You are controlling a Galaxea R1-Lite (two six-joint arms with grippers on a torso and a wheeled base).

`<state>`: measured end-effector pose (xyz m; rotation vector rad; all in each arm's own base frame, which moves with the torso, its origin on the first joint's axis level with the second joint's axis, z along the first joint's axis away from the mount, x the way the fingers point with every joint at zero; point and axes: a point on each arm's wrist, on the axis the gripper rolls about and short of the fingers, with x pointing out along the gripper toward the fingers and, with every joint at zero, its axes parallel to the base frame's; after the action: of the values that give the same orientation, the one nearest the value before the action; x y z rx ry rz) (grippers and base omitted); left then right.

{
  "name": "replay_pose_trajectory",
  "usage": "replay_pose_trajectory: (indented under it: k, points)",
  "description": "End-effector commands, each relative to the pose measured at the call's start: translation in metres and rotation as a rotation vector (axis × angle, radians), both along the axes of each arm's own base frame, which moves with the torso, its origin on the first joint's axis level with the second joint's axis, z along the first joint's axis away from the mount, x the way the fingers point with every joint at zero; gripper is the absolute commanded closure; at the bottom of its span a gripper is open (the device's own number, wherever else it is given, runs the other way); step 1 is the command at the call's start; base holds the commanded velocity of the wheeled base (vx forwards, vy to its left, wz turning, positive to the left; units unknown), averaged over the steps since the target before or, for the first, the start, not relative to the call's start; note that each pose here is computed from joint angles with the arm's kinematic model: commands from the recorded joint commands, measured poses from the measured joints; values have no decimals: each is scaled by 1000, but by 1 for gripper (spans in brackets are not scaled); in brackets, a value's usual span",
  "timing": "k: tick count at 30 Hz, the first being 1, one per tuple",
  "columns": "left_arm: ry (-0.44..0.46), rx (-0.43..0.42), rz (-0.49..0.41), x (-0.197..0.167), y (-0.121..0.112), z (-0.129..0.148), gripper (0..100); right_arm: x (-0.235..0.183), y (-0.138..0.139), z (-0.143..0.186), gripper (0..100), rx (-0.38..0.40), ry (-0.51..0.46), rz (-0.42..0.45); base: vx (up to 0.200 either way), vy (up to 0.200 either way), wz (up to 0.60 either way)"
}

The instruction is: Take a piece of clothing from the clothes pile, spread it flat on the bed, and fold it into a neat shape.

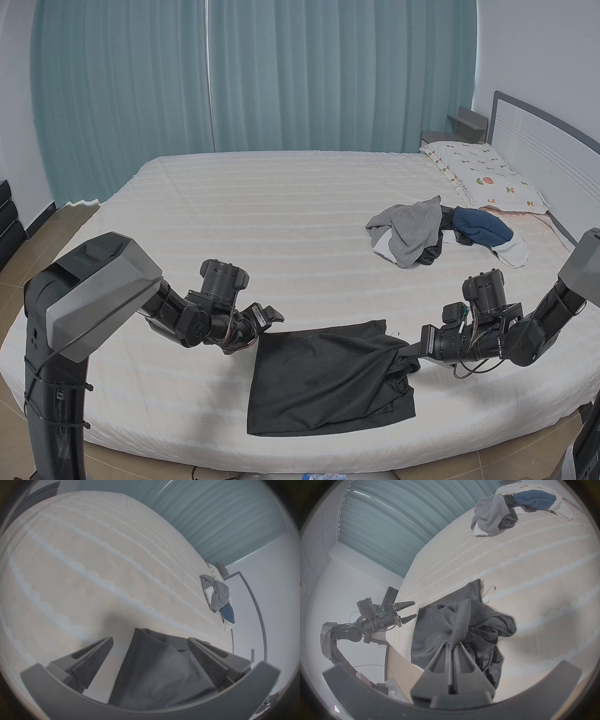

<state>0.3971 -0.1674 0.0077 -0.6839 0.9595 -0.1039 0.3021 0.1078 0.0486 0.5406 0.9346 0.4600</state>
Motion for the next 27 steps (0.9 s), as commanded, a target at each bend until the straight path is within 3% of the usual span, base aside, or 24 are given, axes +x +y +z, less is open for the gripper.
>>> replay_pose_trajectory:
  k: [1, 7, 14, 18, 21, 22, 27]
  points:
    - [20, 12, -8, 3, -7, -14, 100, 0, 0, -1, 100, -1, 4, 2, 0, 0, 0]
    - [20, 23, -7, 2, -9, -16, 100, 0, -1, -2, 100, -3, 7, -3, 0, 0, 0]
    - [12, 65, 54, -1, -6, -17, 100, -2, 0, 0, 100, -7, 0, -4, 0, 0, 0]
    - [19, -21, 174, 4, 5, -2, 100, -1, 2, -2, 100, -15, -1, 5, 0, 0, 0]
    - [26, -48, 188, 1, 11, 4, 100, 0, 5, -5, 100, -18, 6, 13, 0, 0, 0]
    - [29, -46, 188, 0, 11, 4, 100, 0, 5, -6, 0, -17, 6, 16, 0, 0, 0]
    - [43, -37, 195, -1, 13, -3, 100, 8, 9, -11, 0, -14, 9, 20, 0, 0, 0]
